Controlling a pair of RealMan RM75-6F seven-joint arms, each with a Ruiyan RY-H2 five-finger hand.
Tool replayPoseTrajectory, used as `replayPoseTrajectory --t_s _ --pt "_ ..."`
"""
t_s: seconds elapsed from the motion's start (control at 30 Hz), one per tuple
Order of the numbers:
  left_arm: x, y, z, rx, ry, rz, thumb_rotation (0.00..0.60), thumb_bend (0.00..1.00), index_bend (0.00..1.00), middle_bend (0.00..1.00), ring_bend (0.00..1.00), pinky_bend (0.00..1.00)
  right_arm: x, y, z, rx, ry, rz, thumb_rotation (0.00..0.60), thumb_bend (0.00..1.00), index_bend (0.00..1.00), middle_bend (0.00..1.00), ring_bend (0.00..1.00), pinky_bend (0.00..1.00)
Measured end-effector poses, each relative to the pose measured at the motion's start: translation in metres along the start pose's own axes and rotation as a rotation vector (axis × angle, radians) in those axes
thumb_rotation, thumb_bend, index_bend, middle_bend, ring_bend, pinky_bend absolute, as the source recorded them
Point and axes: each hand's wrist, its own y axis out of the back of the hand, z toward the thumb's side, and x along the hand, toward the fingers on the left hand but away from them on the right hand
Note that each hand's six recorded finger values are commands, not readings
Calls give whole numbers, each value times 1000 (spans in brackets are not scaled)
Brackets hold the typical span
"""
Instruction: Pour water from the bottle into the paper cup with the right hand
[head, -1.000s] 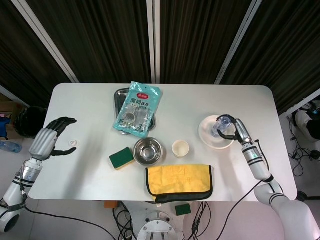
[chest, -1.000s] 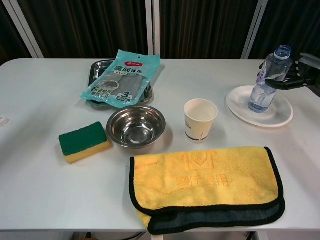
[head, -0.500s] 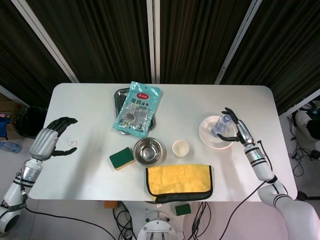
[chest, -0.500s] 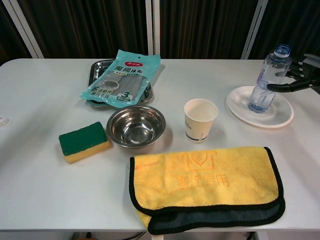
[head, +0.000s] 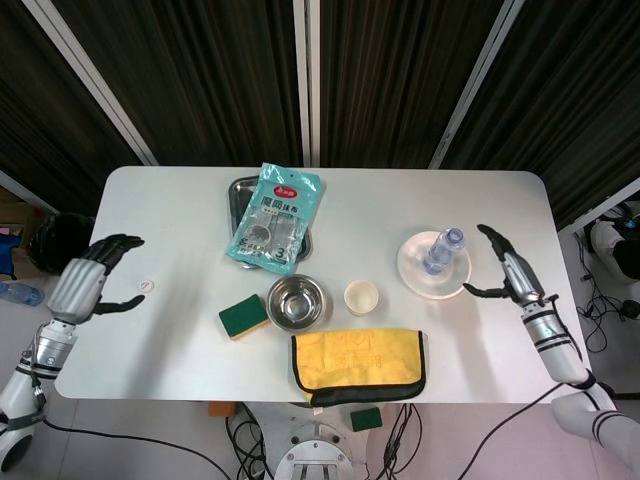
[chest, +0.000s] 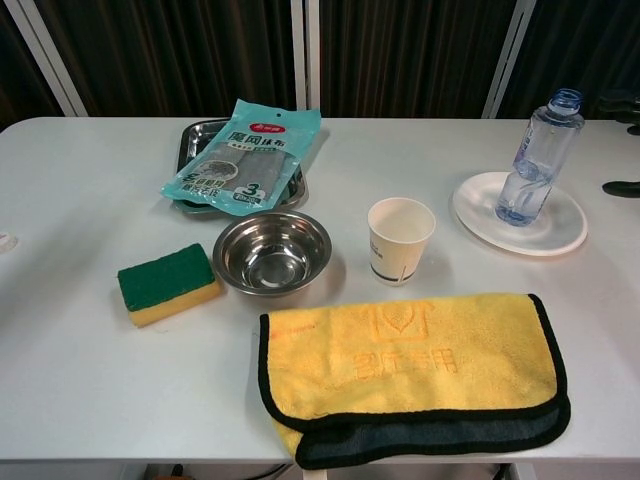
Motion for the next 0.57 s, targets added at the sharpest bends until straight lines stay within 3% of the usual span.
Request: replayPoseTrajectory --t_s 0.2,0.33,0.43,0.57 --pt "-17 6 -12 127 49 21 590 131 191 185 131 175 58 24 6 298 -64 -66 600 149 0 0 0 0" --pt "-41 10 -29 283 123 31 515 131 188 174 129 167 105 37 9 484 -146 -108 600 154 0 0 0 0" --pt "-70 14 -42 387 194 37 456 132 185 170 123 164 144 44 9 577 -222 -147 600 162 0 0 0 0" --pt "-103 16 -49 417 246 40 408 131 185 170 122 163 176 44 7 619 -282 -172 600 174 0 0 0 0"
